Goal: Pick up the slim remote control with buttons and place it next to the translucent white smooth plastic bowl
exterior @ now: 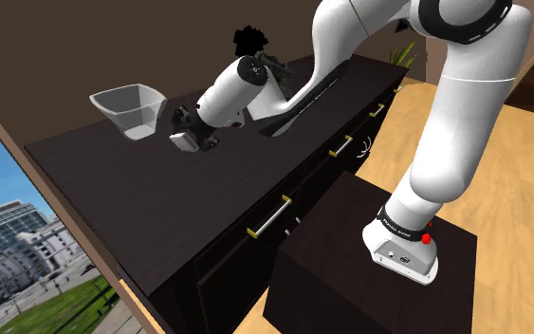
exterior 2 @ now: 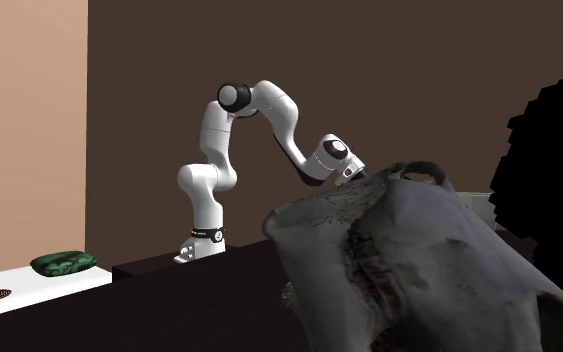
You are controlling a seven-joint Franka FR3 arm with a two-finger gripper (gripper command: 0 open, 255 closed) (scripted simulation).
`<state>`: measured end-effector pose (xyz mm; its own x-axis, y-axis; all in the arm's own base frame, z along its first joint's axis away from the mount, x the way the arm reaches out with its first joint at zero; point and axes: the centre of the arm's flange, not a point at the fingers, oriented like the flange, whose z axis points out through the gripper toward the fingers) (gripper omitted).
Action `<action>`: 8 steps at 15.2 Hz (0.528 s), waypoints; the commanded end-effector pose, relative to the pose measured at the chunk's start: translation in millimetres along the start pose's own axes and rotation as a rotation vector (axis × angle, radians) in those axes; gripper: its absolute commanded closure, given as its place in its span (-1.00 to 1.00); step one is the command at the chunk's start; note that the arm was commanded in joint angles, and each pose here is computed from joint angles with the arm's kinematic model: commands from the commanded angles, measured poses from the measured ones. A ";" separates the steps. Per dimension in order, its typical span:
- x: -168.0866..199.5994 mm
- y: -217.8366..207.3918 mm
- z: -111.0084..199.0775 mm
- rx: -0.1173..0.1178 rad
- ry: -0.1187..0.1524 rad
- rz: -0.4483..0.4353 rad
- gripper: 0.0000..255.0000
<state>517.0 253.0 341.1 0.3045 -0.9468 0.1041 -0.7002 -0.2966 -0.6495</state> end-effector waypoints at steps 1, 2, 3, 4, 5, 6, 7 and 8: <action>1.5 12.3 13.4 -0.016 0.006 0.004 1.00; 0.9 15.7 17.3 -0.016 0.006 0.004 1.00; 0.1 21.1 23.7 -0.016 0.006 0.004 1.00; 0.1 21.1 23.7 -0.016 0.006 0.004 1.00; 0.1 21.1 23.7 -0.016 0.006 0.004 1.00; 0.1 21.1 23.7 -0.016 0.006 0.004 1.00; 0.1 21.1 23.7 -0.016 0.006 0.004 1.00; 0.0 21.1 23.7 -0.016 0.006 0.003 1.00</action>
<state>519.4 250.1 319.0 0.2988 -0.9483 0.1070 -0.6985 -0.2937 -0.6525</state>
